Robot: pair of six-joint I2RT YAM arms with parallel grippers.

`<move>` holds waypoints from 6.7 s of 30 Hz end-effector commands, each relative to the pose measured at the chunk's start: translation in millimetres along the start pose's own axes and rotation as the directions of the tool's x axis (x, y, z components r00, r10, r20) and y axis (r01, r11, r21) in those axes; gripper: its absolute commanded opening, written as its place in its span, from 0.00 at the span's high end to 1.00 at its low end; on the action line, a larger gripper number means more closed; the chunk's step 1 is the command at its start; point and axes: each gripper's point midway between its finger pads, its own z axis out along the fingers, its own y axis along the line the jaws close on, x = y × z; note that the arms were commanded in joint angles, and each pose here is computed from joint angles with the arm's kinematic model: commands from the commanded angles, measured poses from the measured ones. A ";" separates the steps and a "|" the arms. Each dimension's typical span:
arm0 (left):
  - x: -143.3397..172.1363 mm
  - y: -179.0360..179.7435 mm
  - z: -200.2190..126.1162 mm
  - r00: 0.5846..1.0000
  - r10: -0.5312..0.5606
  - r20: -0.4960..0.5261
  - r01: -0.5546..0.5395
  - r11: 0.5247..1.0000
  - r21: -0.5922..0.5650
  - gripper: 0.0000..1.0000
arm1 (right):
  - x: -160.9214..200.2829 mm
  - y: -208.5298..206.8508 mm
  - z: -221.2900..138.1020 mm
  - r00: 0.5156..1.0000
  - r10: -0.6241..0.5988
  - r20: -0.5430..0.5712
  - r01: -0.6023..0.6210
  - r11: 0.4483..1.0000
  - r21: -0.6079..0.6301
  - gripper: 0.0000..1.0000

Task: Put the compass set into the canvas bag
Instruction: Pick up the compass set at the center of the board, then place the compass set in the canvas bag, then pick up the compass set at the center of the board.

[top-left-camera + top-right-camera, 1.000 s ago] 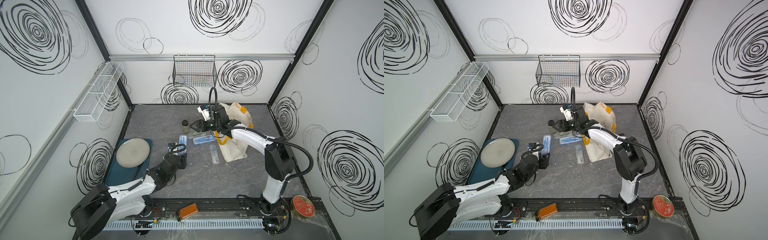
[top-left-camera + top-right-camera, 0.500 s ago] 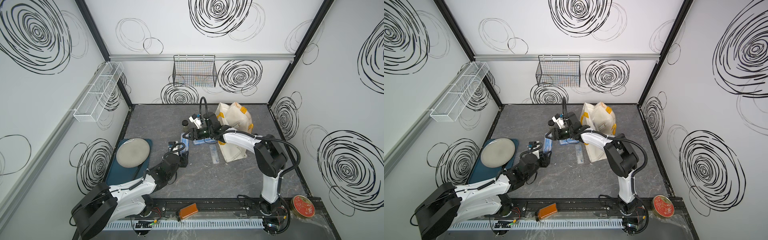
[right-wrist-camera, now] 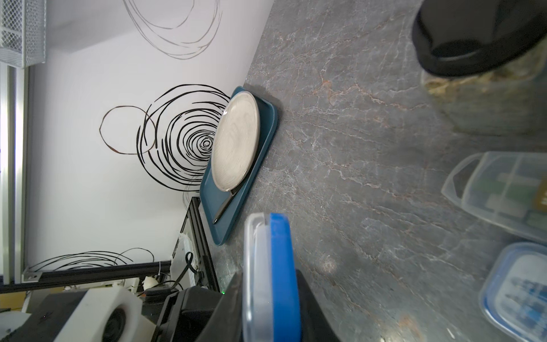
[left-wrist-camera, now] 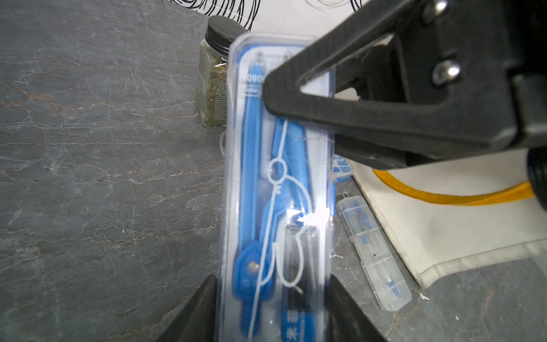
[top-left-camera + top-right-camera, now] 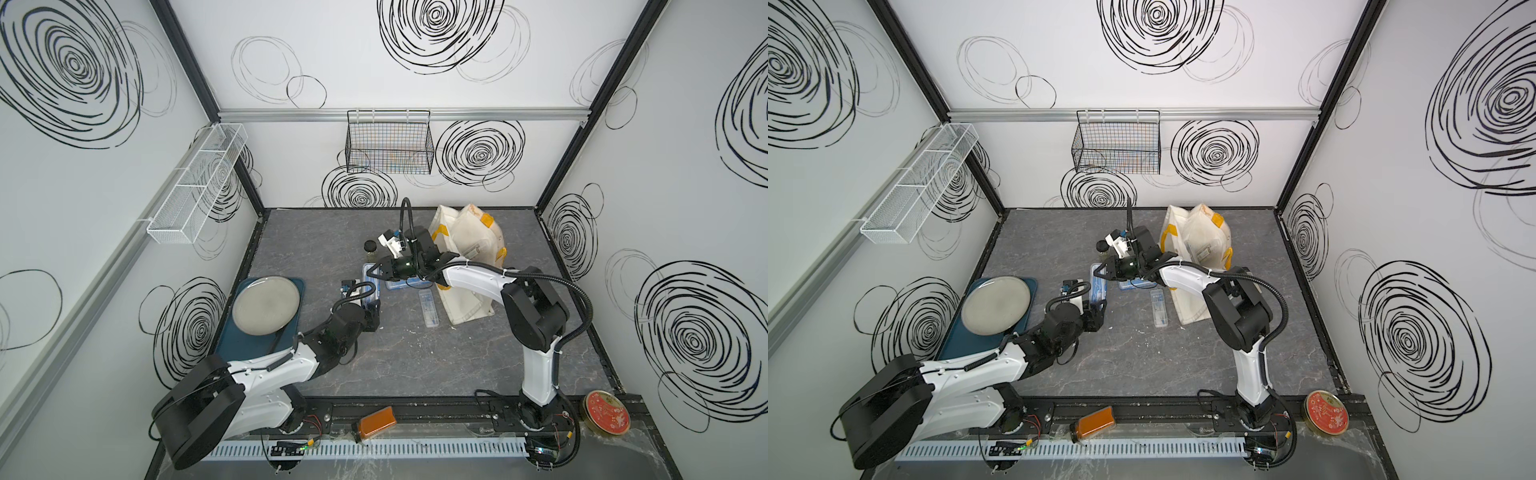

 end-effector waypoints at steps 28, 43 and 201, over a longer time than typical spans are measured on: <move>-22.1 -8.3 -19.9 0.995 0.052 0.083 -0.056 0.997 0.052 0.01 | -116.8 51.7 -117.9 0.904 -0.301 0.304 0.262 0.951 0.163 0.80; -18.6 -16.4 -1.4 0.998 0.052 0.046 -0.054 0.998 0.042 0.01 | -163.7 13.2 -321.7 0.673 -0.504 0.542 0.051 0.762 0.645 0.80; -47.6 -55.1 -12.9 0.971 -0.022 0.240 -0.016 0.987 0.159 0.01 | -95.0 27.7 -179.1 0.852 -0.338 0.400 0.197 0.914 0.354 0.98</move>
